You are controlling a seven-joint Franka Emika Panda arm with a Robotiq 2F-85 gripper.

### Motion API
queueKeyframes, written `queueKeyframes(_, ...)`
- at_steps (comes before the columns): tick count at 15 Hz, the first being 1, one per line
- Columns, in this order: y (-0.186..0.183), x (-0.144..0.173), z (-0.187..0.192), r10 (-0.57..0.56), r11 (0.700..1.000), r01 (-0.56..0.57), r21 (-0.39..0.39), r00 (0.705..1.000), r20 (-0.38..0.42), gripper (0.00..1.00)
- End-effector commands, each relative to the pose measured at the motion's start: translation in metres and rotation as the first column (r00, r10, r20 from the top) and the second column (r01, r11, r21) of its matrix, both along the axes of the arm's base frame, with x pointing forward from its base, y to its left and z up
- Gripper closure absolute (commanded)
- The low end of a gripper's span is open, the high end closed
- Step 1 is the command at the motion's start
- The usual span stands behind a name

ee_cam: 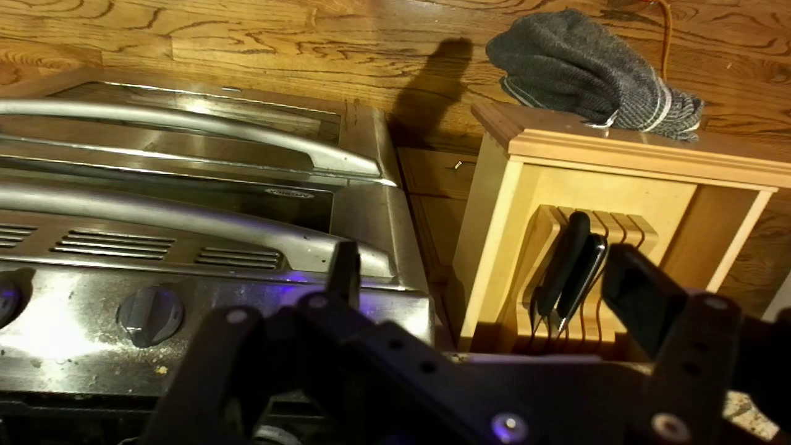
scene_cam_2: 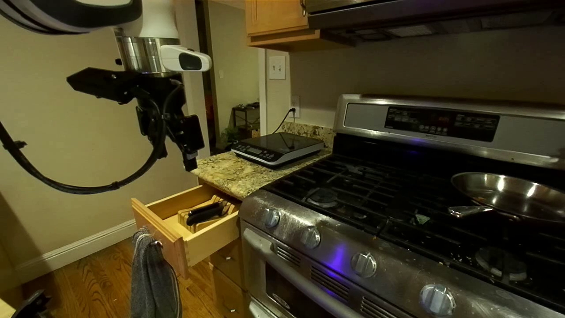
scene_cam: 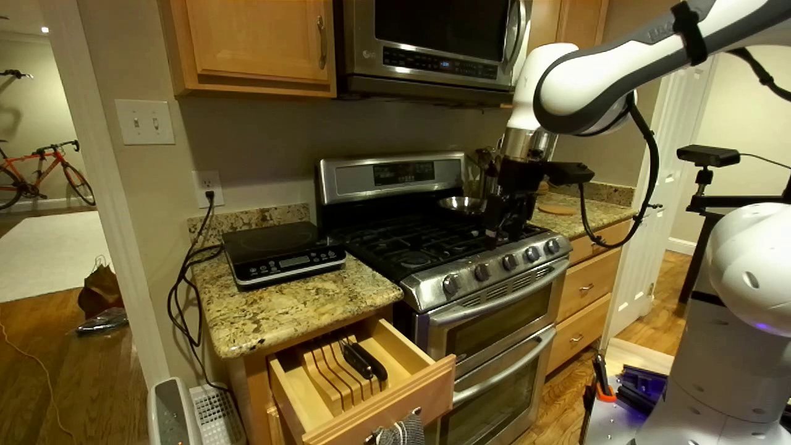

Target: Close the drawer on the left

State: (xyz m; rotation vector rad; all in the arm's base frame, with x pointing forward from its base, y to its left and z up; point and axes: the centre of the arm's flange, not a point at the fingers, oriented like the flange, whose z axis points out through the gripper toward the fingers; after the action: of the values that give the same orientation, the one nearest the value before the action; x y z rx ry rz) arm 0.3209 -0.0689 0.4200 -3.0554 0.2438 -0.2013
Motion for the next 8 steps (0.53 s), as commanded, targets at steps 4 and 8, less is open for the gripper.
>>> queueKeyframes(4,0.06,0.005,-0.013,0.107,0.993,-0.107,-0.046,0.994,-0.011,0.0)
queueKeyframes(8,0.103,0.008,-0.013,0.206,0.973,-0.208,-0.097,0.978,-0.025,0.0)
